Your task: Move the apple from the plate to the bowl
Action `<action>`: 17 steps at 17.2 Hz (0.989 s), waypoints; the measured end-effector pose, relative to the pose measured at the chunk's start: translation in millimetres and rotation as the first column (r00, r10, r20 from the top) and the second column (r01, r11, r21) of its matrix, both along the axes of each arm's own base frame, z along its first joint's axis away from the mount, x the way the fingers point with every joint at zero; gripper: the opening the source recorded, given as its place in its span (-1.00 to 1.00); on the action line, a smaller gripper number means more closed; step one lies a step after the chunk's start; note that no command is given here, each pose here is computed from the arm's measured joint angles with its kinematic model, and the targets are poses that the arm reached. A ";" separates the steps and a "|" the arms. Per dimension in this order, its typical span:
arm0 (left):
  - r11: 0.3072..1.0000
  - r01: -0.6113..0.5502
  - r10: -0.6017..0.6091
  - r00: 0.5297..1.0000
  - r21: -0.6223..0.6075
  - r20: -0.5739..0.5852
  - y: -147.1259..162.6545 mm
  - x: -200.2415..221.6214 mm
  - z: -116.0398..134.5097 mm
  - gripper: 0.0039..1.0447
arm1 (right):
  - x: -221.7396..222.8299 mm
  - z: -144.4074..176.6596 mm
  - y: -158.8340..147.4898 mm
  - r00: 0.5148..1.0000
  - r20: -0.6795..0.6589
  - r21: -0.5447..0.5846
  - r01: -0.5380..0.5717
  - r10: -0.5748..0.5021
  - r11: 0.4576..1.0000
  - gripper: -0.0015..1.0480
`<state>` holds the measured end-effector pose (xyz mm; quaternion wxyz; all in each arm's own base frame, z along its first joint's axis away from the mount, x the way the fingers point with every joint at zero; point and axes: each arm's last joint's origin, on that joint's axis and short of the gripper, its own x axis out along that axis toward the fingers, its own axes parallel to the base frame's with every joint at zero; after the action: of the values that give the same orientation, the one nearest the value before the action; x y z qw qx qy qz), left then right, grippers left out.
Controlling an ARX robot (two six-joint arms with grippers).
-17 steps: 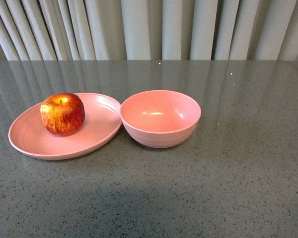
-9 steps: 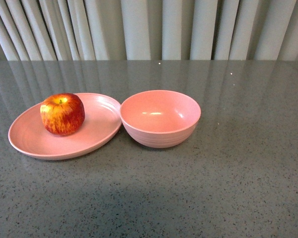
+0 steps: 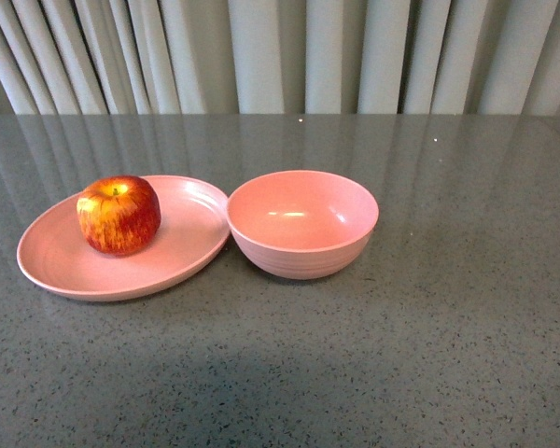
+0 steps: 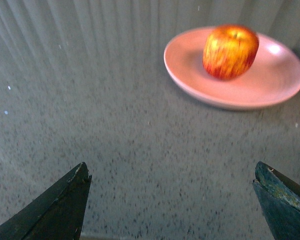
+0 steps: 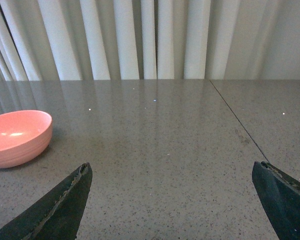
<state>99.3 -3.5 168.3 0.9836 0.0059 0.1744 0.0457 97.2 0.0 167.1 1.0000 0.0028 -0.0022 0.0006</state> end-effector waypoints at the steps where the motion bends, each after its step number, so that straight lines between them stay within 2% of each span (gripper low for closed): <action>1: 1.000 -0.003 0.003 1.000 0.002 -0.011 0.1 0.0 0.3 0.88 | 0.0 0.0 0.0 1.000 0.000 0.000 0.000 0.000 1.000 0.87; 2: 1.000 -0.009 0.009 1.000 0.003 -0.002 0.2 1.0 1.4 0.88 | 0.0 0.0 -0.1 1.000 0.000 0.000 0.002 -0.002 1.000 0.87; 4: 1.000 0.005 -0.004 0.997 -0.012 0.082 -0.8 8.7 20.9 0.88 | 0.0 0.0 0.0 1.000 0.000 0.000 0.001 -0.001 1.000 0.87; 6: 0.998 0.058 -0.056 0.991 -0.016 0.124 -3.1 26.2 35.5 0.88 | 0.0 -0.1 0.0 1.000 -0.001 0.000 0.001 -0.001 1.000 0.87; 9: 0.983 0.186 -0.182 0.969 -0.005 0.168 -9.8 81.8 67.4 0.88 | 0.0 0.0 0.0 1.000 0.000 0.000 0.001 -0.001 1.000 0.87; 12: 0.956 0.294 -0.292 0.955 -0.024 0.054 -21.2 134.8 67.1 0.88 | 0.0 0.0 0.0 1.000 0.000 0.000 0.001 -0.001 1.000 0.87; 17: 0.942 0.331 -0.335 0.939 -0.059 -0.078 -36.8 210.7 54.5 0.88 | 0.0 0.0 0.0 1.000 0.000 0.000 0.001 -0.001 1.000 0.87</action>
<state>310.0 -40.3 222.8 0.9685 0.0151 0.2144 -0.1258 97.2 0.0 167.1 1.0000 0.0030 -0.0020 0.0000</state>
